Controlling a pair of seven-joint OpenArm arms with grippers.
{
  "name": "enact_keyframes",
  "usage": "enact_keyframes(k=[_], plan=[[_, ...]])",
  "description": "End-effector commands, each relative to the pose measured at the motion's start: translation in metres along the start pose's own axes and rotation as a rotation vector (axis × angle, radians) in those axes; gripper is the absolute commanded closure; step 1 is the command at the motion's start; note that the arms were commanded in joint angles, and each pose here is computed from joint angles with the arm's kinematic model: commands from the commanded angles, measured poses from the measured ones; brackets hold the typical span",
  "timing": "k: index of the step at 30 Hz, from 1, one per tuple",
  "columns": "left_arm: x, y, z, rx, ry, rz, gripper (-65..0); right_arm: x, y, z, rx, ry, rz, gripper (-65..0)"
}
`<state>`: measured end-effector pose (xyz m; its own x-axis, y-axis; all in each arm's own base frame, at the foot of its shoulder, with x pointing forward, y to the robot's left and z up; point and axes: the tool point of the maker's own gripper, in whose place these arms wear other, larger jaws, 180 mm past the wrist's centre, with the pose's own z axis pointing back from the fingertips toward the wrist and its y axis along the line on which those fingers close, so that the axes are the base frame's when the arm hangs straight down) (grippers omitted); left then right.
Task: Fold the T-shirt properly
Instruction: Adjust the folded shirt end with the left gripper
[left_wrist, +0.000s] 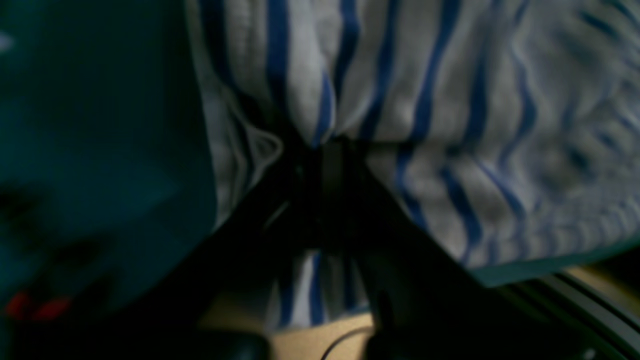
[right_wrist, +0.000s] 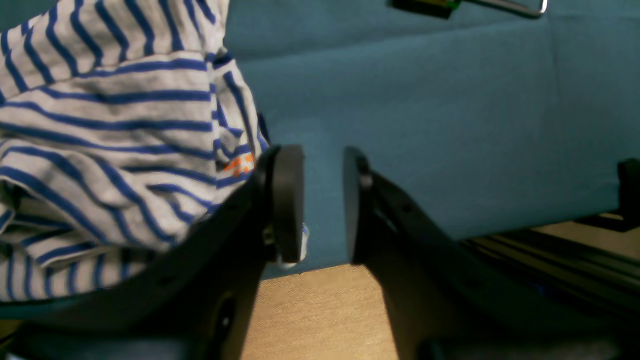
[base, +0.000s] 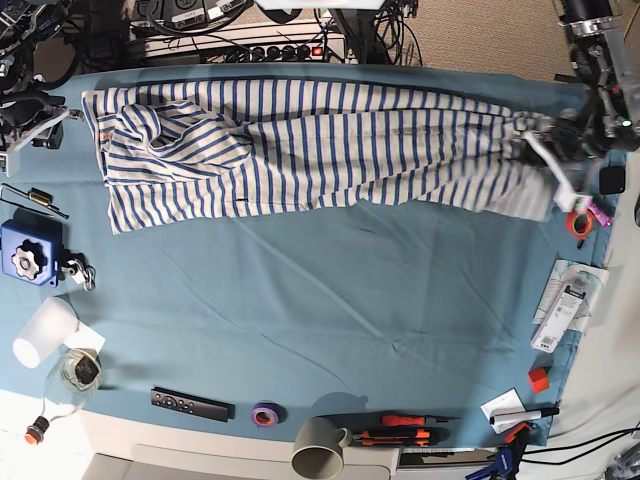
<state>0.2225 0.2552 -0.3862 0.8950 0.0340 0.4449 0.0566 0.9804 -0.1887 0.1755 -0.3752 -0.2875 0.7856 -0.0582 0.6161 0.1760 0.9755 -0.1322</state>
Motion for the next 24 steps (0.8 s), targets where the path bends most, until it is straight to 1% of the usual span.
enact_keyframes(k=[1, 2, 4, 7, 10, 12, 13, 17, 19, 24], plan=[[0.016, 0.014, 0.014, 0.045, -0.053, -0.014, 0.0, 0.015, -0.003, 0.005, -0.011, -0.053, 0.02, -14.5], [0.02, 0.02, 0.02, 0.051, -0.072, -0.005, 0.0, 0.015, -0.003, 0.005, -0.011, -0.055, 0.02, -14.5], [0.029, 0.023, 0.031, 0.019, -0.122, 0.014, 0.0, 0.016, -0.003, 0.005, -0.011, -0.061, 0.019, -14.5], [0.04, 0.01, 0.042, -0.091, -0.178, -0.029, 0.0, 0.018, -0.003, 0.005, -0.01, -0.068, 0.019, -14.5], [0.044, -0.012, 0.048, -0.206, -0.204, -0.086, 0.0, 0.019, -0.003, 0.005, -0.01, -0.073, 0.019, -14.5], [0.047, -0.025, 0.053, -0.263, -0.221, -0.12, 0.0, 0.019, -0.003, 0.005, -0.01, -0.075, 0.019, -14.5], [0.048, -0.029, 0.055, -0.275, -0.228, -0.137, 0.0, 0.019, -0.003, 0.005, -0.01, -0.075, 0.019, -14.5], [0.051, -0.029, 0.059, -0.251, -0.236, -0.17, 0.0, 0.019, -0.003, 0.005, -0.011, -0.075, 0.019, -14.5], [0.048, -0.024, 0.056, -0.22, -0.217, -0.173, 0.0, 0.019, -0.003, 0.005, -0.011, -0.075, 0.019, -14.5], [0.027, -0.008, 0.05, -0.143, -0.158, -0.13, 0.0, 0.019, -0.003, 0.006, -0.011, -0.075, 0.019, -14.5]])
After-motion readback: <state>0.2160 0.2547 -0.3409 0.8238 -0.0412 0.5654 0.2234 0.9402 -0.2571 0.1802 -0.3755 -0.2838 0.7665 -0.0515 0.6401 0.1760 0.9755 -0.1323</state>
